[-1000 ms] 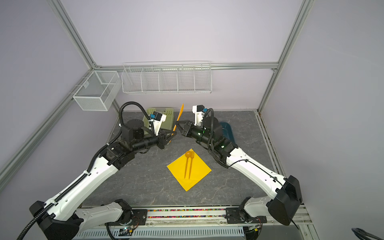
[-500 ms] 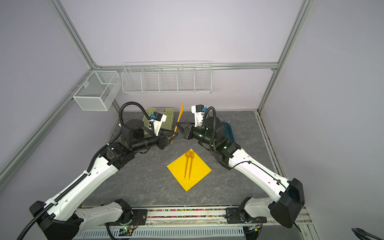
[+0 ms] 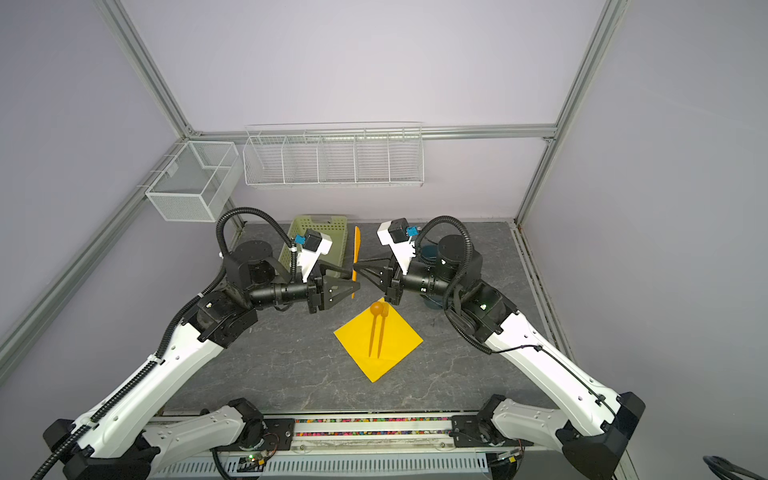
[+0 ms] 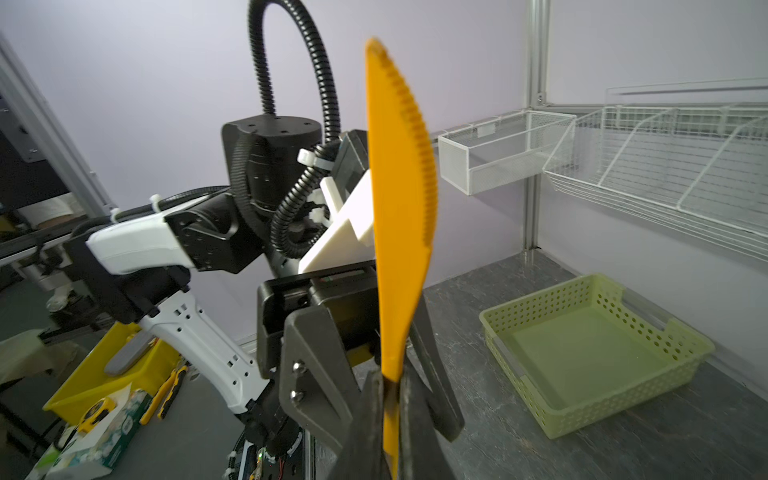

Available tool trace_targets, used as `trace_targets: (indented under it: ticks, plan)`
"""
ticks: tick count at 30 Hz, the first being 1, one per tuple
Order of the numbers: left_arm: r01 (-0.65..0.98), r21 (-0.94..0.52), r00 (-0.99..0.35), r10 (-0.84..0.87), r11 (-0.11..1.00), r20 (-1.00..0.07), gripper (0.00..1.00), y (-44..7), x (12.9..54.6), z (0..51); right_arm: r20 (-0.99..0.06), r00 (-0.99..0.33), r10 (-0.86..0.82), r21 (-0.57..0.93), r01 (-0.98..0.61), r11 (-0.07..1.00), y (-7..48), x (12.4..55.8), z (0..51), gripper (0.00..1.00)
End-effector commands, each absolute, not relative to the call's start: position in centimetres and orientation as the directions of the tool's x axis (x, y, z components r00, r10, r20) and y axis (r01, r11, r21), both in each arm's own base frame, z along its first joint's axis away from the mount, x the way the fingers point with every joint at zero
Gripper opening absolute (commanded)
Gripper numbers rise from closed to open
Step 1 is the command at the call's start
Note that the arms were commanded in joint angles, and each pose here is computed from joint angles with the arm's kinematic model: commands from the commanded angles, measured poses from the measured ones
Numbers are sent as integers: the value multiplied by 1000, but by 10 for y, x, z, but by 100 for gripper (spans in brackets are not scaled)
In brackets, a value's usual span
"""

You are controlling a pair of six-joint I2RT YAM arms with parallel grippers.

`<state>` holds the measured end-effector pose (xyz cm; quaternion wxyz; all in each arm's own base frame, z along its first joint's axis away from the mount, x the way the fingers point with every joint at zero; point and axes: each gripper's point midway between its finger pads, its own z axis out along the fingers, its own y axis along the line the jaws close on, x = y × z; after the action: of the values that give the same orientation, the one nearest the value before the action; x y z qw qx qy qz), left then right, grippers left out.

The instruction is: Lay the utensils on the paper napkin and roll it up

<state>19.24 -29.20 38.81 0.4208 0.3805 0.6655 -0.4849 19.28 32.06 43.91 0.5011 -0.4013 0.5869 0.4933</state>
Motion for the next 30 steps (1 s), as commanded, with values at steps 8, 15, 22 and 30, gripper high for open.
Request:
trace_targets:
  ticks: [8, 15, 22, 30]
  plan:
    - [975, -218, -216, 69, -38, -974, 49, -289, 140, 443, -993, -114, -42, 116, -992, -41, 316, 144, 452, 6]
    - [977, -201, -193, 94, -75, -977, 43, -286, 130, 444, -991, -130, -29, 132, -988, -82, 315, 137, 460, 7]
    - [976, -181, -167, 110, -123, -980, 39, -283, 120, 441, -988, -152, -1, 150, -975, -162, 316, 126, 473, 7]
    - [974, -157, -147, 69, -161, -987, 38, -282, 114, 452, -984, -181, -3, 178, -964, -198, 318, 123, 475, 7]
